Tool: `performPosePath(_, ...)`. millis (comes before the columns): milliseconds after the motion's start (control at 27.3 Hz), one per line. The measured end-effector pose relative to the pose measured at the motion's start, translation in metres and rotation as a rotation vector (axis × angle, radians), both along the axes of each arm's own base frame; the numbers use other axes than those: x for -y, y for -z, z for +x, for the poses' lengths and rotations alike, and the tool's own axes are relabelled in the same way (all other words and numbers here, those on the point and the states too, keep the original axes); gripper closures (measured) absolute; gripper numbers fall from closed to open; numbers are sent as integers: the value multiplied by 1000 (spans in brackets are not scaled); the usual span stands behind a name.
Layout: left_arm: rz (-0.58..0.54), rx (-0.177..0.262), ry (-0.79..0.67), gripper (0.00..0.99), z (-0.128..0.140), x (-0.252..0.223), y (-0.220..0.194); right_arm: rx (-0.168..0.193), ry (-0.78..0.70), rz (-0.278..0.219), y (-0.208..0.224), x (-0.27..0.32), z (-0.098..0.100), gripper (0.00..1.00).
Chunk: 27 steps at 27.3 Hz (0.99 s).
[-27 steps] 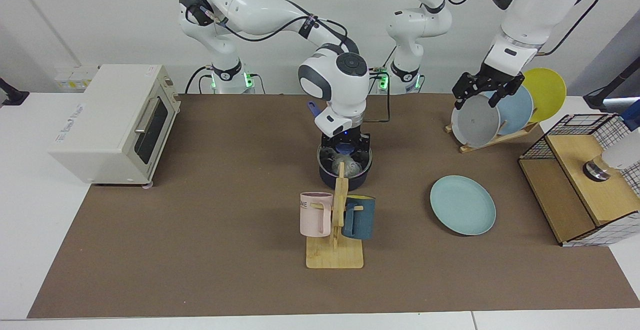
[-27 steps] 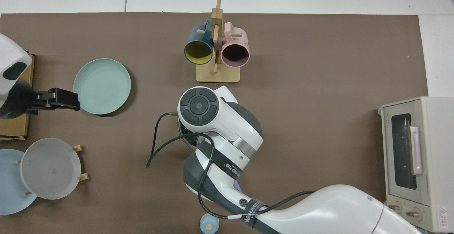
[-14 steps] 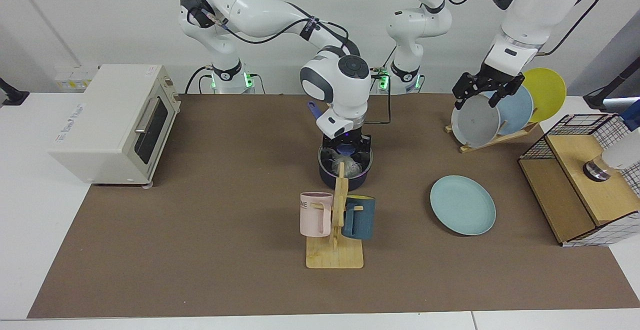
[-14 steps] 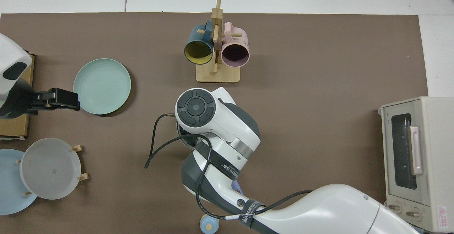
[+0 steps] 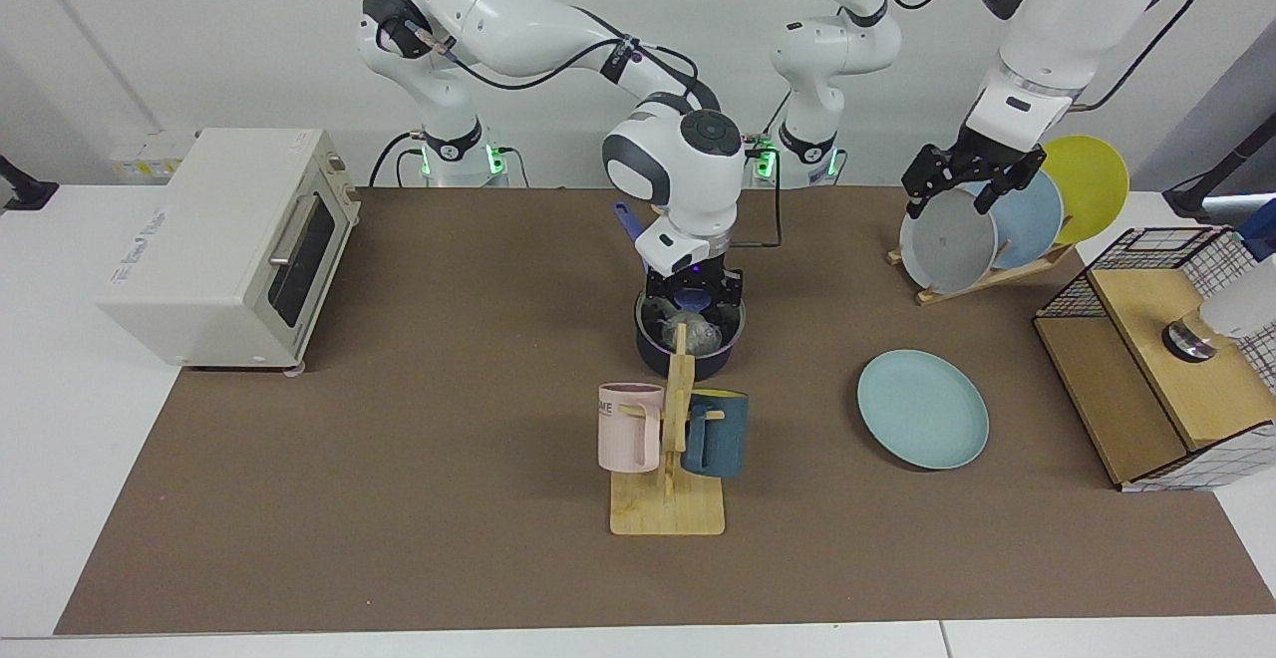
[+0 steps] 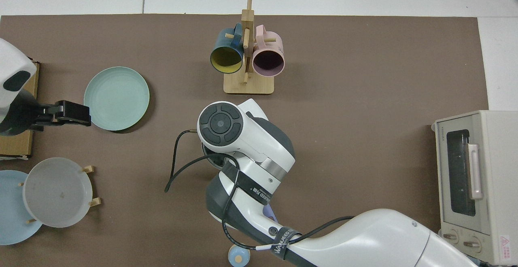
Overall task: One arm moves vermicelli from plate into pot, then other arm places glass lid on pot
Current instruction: 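Move the held glass lid over the saucepan with the right gripper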
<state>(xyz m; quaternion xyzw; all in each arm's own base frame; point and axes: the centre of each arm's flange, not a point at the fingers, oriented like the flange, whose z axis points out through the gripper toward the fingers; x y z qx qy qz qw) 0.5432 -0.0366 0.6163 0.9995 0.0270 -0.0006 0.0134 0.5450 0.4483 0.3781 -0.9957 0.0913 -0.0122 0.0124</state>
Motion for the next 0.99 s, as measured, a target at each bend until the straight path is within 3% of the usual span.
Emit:
performPosePath(770,0,0,0,0,0,0,0,0,2,0,0,1,1,564)
performPosePath(880,0,0,0,0,0,0,0,-1,5,-1,1,2,2,498)
performPosePath(916,0,0,0,0,0,0,0,-2,7,-2,2,3,3,405)
performPosePath(990,0,0,0,0,0,0,0,-3,11,-1,3,5,5,326)
